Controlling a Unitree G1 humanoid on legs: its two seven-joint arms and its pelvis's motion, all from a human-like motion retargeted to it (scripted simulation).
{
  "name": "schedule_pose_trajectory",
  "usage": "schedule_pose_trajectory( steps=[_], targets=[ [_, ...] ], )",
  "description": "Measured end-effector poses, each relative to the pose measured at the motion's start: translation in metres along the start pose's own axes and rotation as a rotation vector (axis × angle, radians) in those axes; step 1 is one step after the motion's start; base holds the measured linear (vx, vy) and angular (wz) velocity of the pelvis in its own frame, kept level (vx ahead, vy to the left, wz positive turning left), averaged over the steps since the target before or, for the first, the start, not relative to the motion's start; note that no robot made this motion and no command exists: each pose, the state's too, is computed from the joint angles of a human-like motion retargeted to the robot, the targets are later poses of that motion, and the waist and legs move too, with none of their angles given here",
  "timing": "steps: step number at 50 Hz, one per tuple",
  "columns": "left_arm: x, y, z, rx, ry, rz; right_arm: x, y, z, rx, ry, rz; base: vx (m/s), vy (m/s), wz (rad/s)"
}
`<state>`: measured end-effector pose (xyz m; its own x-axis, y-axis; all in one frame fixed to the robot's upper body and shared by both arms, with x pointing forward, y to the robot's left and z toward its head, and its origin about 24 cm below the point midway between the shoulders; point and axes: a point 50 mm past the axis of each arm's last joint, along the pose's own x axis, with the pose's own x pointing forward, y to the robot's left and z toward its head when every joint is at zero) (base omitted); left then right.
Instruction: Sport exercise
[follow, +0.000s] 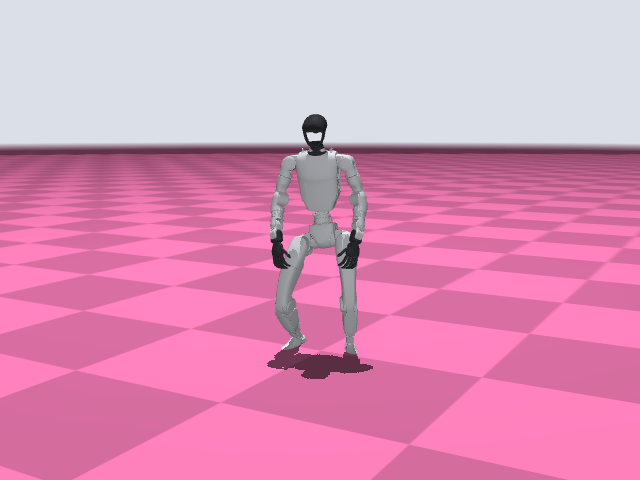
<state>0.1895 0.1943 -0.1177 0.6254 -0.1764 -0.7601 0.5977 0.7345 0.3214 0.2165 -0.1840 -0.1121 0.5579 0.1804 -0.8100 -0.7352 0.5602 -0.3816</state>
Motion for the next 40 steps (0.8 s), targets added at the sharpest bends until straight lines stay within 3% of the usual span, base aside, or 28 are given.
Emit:
schedule_pose_trajectory(
  steps=[9, 20, 40],
  targets=[
    [0.002, 0.003, -0.003, -0.05, 0.038, -0.017, -0.001, -0.004, -0.001, -0.055, 0.016, 0.04, -0.19, -0.14, 0.99],
    [0.0, -0.013, -0.016, -0.147, 0.089, -0.093, 0.0, 0.003, -0.009, 0.075, 0.042, 0.039, -0.07, -0.13, 0.6],
    [-0.007, -0.029, -0.023, -0.028, 0.093, -0.171, 0.008, 0.015, 0.011, -0.002, 0.022, 0.079, 0.09, 0.06, -0.12]
  ],
)
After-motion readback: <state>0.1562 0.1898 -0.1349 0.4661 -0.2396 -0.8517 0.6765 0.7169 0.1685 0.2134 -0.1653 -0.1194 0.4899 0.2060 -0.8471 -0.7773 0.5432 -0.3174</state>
